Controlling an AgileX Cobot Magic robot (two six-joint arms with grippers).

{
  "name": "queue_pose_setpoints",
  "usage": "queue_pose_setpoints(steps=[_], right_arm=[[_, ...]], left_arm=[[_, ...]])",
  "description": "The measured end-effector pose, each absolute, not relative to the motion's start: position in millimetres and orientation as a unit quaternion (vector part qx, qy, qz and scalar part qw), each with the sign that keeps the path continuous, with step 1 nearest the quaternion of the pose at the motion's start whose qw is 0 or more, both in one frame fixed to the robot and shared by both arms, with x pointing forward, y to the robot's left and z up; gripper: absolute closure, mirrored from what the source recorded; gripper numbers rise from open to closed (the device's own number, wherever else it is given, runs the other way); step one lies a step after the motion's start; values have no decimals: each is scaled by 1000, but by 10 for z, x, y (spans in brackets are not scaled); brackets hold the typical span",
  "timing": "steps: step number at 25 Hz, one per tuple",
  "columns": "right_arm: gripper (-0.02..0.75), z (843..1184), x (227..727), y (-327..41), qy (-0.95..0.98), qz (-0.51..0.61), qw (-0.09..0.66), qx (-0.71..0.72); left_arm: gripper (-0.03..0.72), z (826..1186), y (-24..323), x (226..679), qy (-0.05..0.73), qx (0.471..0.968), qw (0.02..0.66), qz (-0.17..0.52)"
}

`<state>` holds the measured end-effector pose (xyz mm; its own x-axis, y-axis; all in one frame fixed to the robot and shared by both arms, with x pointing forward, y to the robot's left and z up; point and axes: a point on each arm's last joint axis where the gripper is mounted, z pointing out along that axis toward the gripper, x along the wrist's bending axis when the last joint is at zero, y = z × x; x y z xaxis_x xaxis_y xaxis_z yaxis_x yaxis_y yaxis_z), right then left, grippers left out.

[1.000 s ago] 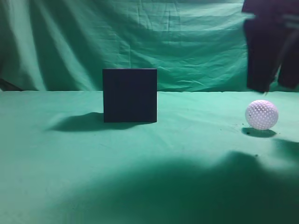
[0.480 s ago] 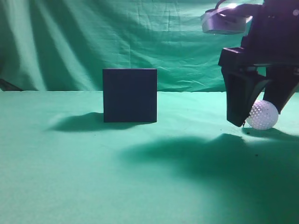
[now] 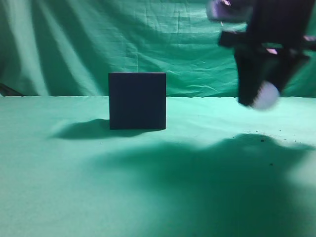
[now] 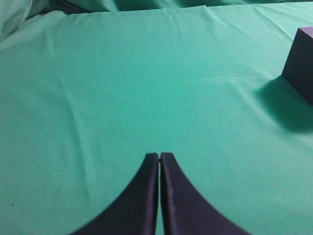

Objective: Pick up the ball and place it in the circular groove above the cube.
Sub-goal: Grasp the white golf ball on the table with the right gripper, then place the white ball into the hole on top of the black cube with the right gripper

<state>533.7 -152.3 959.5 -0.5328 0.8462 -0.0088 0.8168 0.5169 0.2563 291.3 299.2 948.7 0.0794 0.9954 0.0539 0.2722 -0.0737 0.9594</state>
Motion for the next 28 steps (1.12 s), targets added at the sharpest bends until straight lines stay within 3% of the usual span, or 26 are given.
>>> queue_pose_setpoints(steps=[7, 10, 15, 22, 28], right_arm=[[424, 10473, 5620, -1004, 868, 236, 107, 423], [424, 10646, 5594, -676, 873, 278, 121, 381], [424, 10478, 5633, -316, 886, 279, 105, 354], [424, 10115, 5768, -210, 895, 248, 88, 360], [424, 10085, 5792, -193, 895, 249, 90, 360]], left_arm=[[688, 9487, 2992, 2913, 530, 598, 427, 424], [688, 9487, 2992, 2913, 530, 598, 427, 424], [688, 9487, 2992, 2913, 530, 598, 427, 424], [688, 9487, 2992, 2913, 530, 598, 427, 424], [688, 9487, 2992, 2913, 530, 598, 427, 424]])
